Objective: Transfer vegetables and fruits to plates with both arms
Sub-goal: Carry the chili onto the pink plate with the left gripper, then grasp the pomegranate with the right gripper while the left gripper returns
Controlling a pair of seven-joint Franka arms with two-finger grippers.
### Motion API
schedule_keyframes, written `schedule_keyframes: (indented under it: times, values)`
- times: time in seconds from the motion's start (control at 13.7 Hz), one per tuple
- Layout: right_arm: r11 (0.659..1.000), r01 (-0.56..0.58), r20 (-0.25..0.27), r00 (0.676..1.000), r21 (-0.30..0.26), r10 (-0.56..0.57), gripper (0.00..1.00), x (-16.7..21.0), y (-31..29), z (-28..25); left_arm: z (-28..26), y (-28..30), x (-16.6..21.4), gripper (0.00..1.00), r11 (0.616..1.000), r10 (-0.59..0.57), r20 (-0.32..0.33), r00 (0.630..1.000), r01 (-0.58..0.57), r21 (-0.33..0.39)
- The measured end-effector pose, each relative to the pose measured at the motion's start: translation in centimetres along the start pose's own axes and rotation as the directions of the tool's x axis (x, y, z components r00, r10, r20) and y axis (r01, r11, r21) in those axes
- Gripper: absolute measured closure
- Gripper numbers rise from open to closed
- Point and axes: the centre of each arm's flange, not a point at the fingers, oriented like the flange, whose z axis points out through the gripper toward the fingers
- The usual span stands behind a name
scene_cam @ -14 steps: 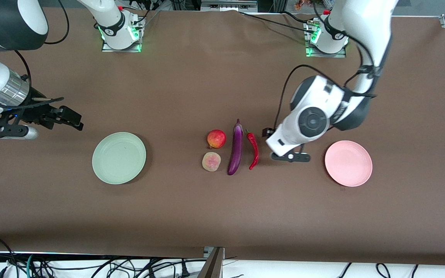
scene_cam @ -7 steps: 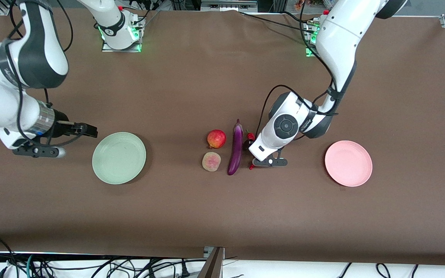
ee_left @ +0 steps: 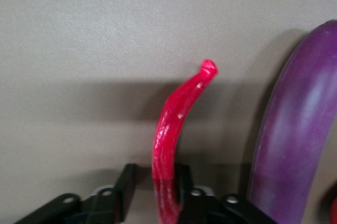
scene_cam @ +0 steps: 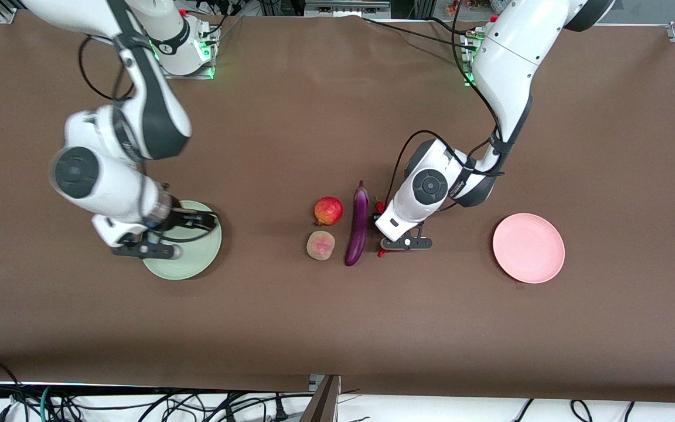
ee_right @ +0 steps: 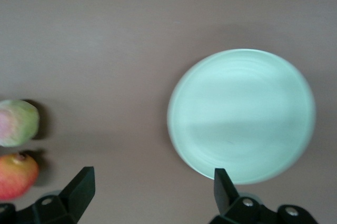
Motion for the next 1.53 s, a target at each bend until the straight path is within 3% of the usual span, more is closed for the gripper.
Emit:
schedule_keyframes:
  times: [0.15,0.22,0.51,0.8,0.95,1.09,1.31,1.38,1.53]
  values:
    - [0.997,-0.075,-0.001,0.997,0.022,0.075,0.00,-0.5,-5.7,3.2,-0.2,-0.4,0.1,0.83,1.000,-0.004,0.010,1.000,0.004,0.010]
    - [0.993,-0.114,-0.020,0.993,0.036,0.115,0.00,-1.0,-8.8,4.8,-0.7,-0.7,0.1,0.85,1.000,-0.007,0.034,0.999,0.006,0.028]
    - [0.961,-0.259,-0.066,0.962,0.100,0.266,0.00,-3.9,-17.3,10.8,-8.7,-6.3,2.7,0.85,0.988,0.007,0.098,0.995,-0.022,0.155]
    - [0.939,-0.330,-0.047,0.941,0.096,0.335,0.00,-7.5,-21.6,14.7,-15.4,-19.7,6.2,0.85,0.963,0.094,0.177,0.980,-0.135,0.234]
    - [0.940,-0.330,-0.042,0.941,0.093,0.334,0.00,-8.4,-22.6,15.0,-15.1,-26.9,7.3,0.85,0.955,0.147,0.220,0.964,-0.196,0.222]
    - [0.939,-0.331,-0.039,0.941,0.089,0.336,0.00,-8.6,-22.7,15.2,-13.5,-33.0,8.3,0.85,0.955,0.187,0.220,0.957,-0.230,0.189]
    - [0.944,-0.325,-0.022,0.945,0.062,0.326,0.00,-9.5,-23.0,17.0,-9.3,-35.4,8.9,0.85,0.952,0.216,0.210,0.954,-0.253,0.171]
    - [0.945,-0.322,-0.017,0.946,0.051,0.323,0.00,-10.0,-23.1,17.8,-8.5,-34.9,8.9,0.81,0.951,0.224,0.214,0.951,-0.261,0.166]
    - [0.945,-0.324,-0.008,0.946,0.034,0.324,0.00,-10.6,-23.2,19.0,-8.2,-34.1,8.9,0.62,0.949,0.235,0.215,0.948,-0.272,0.162]
